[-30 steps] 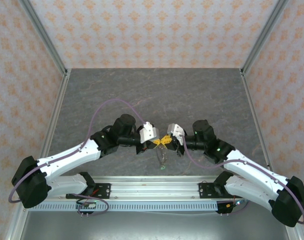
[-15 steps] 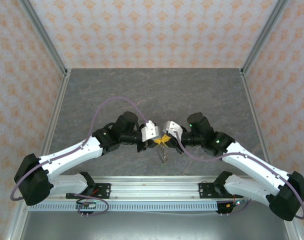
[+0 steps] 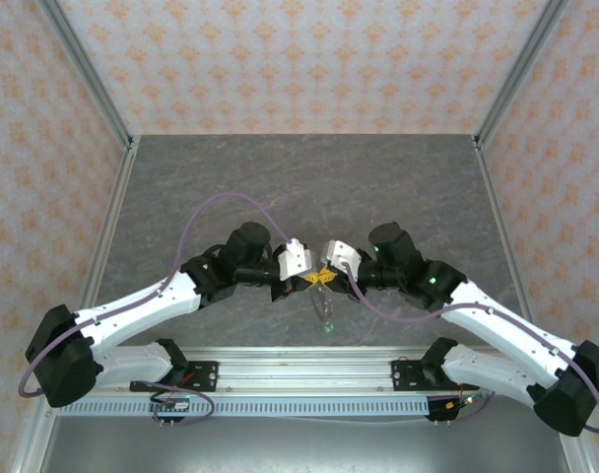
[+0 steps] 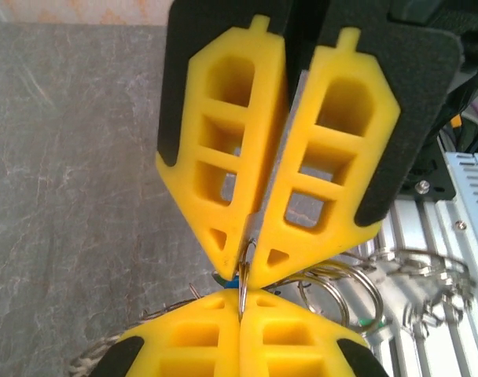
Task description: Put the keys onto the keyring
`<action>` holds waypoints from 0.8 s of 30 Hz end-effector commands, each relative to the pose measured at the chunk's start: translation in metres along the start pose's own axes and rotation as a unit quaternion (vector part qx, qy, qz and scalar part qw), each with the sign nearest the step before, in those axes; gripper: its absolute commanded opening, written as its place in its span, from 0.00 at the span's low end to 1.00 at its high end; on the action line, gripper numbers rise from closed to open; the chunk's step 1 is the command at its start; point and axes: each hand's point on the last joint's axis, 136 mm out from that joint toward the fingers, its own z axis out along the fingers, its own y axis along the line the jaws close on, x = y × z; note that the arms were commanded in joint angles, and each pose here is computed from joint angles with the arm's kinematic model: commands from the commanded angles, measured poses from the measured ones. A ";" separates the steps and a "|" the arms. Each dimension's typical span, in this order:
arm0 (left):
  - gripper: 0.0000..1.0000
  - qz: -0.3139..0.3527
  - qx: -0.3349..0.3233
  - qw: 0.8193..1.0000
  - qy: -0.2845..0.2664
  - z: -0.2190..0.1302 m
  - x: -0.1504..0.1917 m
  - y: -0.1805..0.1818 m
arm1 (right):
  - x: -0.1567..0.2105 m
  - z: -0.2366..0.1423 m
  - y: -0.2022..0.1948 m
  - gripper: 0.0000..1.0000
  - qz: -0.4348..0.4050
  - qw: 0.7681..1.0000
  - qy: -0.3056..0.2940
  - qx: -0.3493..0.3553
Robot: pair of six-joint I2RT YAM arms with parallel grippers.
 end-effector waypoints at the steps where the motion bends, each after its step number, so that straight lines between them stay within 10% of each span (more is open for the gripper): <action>1: 0.00 0.005 -0.012 0.999 -0.051 -0.007 -0.021 0.004 | -0.025 -0.009 0.001 0.14 0.000 0.996 -0.083 -0.006; 10: 0.00 0.004 0.008 0.997 -0.073 -0.008 -0.030 -0.002 | -0.024 -0.009 0.002 0.20 0.026 0.991 -0.127 -0.037; 24: 0.00 0.005 0.002 0.997 -0.079 -0.012 -0.033 -0.002 | -0.004 0.001 -0.002 0.04 0.036 0.994 -0.093 -0.034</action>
